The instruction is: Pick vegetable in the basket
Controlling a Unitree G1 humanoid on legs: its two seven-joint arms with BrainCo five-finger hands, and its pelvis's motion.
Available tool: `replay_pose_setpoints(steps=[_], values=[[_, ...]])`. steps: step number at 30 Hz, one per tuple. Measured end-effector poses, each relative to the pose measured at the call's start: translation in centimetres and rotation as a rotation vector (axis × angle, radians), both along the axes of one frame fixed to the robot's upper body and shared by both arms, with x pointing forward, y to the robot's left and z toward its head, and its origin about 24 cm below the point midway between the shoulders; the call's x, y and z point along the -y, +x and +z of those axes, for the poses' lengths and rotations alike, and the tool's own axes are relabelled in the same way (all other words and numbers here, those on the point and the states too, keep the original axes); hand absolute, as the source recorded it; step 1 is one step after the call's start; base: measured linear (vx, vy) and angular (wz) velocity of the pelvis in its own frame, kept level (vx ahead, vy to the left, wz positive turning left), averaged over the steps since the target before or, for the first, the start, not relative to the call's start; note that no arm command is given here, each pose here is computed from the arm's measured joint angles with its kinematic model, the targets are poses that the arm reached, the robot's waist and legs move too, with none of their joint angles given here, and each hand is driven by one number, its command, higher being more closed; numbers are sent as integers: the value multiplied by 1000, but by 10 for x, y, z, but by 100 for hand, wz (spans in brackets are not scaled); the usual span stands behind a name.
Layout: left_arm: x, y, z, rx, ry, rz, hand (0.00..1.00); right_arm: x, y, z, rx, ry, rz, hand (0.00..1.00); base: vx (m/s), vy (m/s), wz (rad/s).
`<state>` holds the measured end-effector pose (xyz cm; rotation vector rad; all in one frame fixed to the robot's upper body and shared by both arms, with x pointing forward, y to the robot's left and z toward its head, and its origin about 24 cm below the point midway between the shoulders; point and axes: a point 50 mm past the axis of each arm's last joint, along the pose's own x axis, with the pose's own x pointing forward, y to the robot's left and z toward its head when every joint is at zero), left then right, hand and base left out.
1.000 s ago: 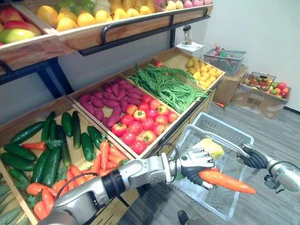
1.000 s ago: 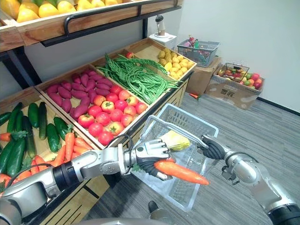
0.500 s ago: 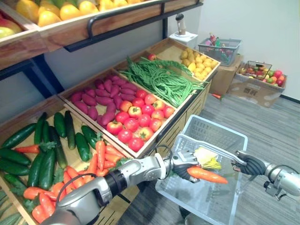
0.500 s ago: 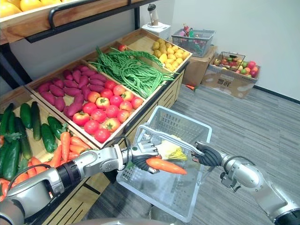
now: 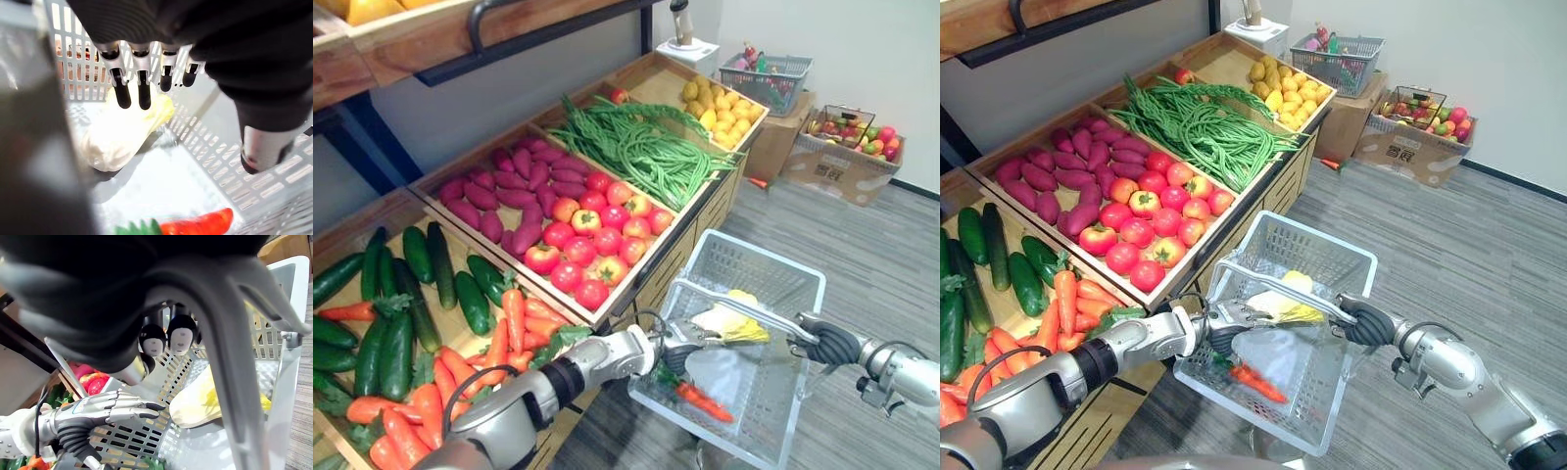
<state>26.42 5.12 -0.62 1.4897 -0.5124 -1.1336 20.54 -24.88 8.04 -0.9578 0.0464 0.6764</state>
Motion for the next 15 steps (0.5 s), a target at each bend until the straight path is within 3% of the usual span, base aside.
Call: replay_pose_setpoints(steps=[5,8,15], values=[[-3,2,-1,6,0,22,0,6,0,-12,-15,38,-70,100,1,28,16],[-1,4,10,21,-61,39,0,17,1,-28,5,72,-204,100,-40,13,48],[23,-25,74,40,-487,-32,0,57,-29,-75,-27,79,-619,100,-57,10,88]])
